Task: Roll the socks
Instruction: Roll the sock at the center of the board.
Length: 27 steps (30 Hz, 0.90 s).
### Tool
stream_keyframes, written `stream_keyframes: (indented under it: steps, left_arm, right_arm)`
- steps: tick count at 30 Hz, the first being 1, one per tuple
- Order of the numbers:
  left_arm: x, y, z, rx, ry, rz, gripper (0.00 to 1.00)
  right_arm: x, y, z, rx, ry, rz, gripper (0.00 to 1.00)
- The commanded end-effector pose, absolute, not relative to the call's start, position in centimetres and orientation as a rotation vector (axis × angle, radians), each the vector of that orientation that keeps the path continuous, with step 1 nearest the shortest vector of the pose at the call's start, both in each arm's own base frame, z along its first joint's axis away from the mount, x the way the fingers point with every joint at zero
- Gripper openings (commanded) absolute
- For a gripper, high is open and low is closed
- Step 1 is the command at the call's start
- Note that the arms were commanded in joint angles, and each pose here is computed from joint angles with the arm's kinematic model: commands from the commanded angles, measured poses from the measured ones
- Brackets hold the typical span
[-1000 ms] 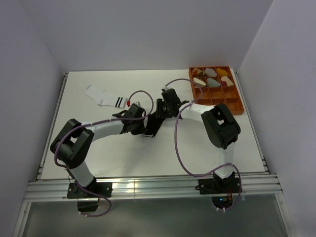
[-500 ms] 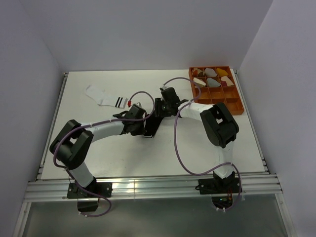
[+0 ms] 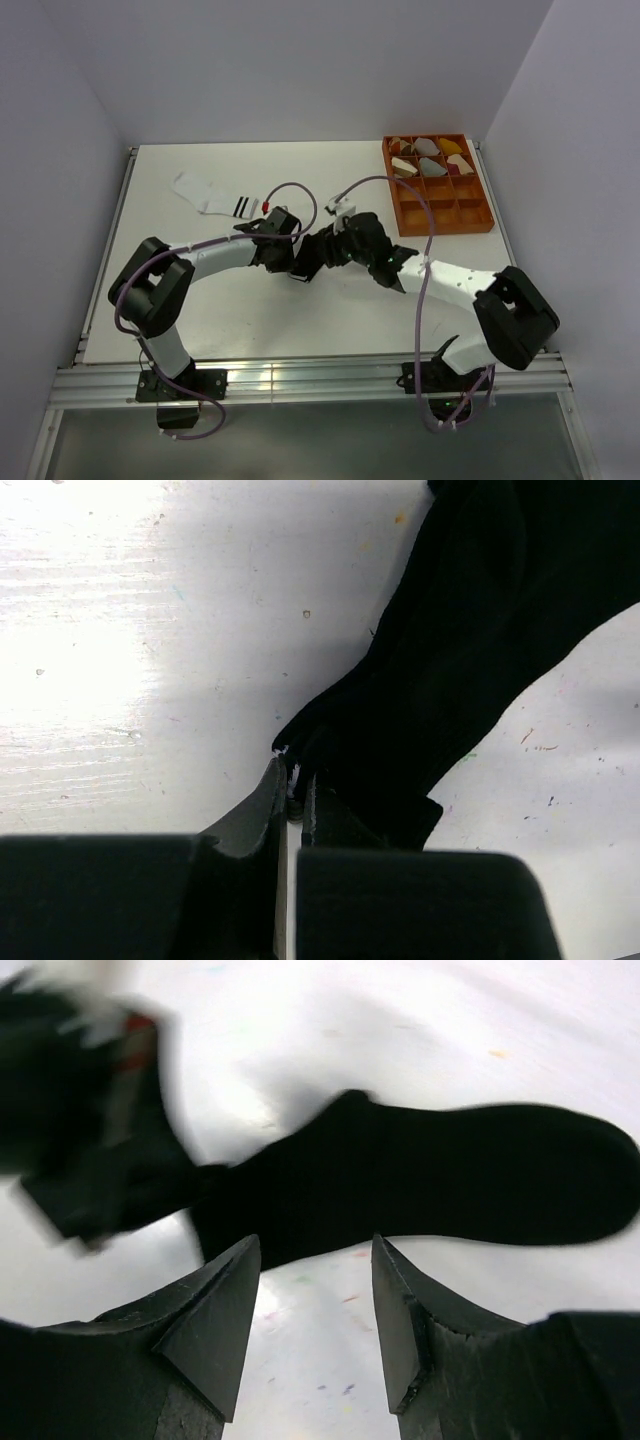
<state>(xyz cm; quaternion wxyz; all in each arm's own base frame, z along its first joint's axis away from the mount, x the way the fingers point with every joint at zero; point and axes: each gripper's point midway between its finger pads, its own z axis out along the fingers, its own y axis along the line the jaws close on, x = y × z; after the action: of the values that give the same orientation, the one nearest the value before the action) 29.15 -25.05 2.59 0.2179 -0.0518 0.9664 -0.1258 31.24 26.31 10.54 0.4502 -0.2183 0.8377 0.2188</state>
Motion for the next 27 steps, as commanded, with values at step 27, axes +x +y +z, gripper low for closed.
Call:
stream_keyframes:
  steps: [27]
  left_arm:
    - [26.8, -23.7, 0.7, -0.070, 2.791, -0.253, 0.00]
  right_arm:
    - [25.8, 34.5, 5.4, -1.127, 1.829, 0.448, 0.53]
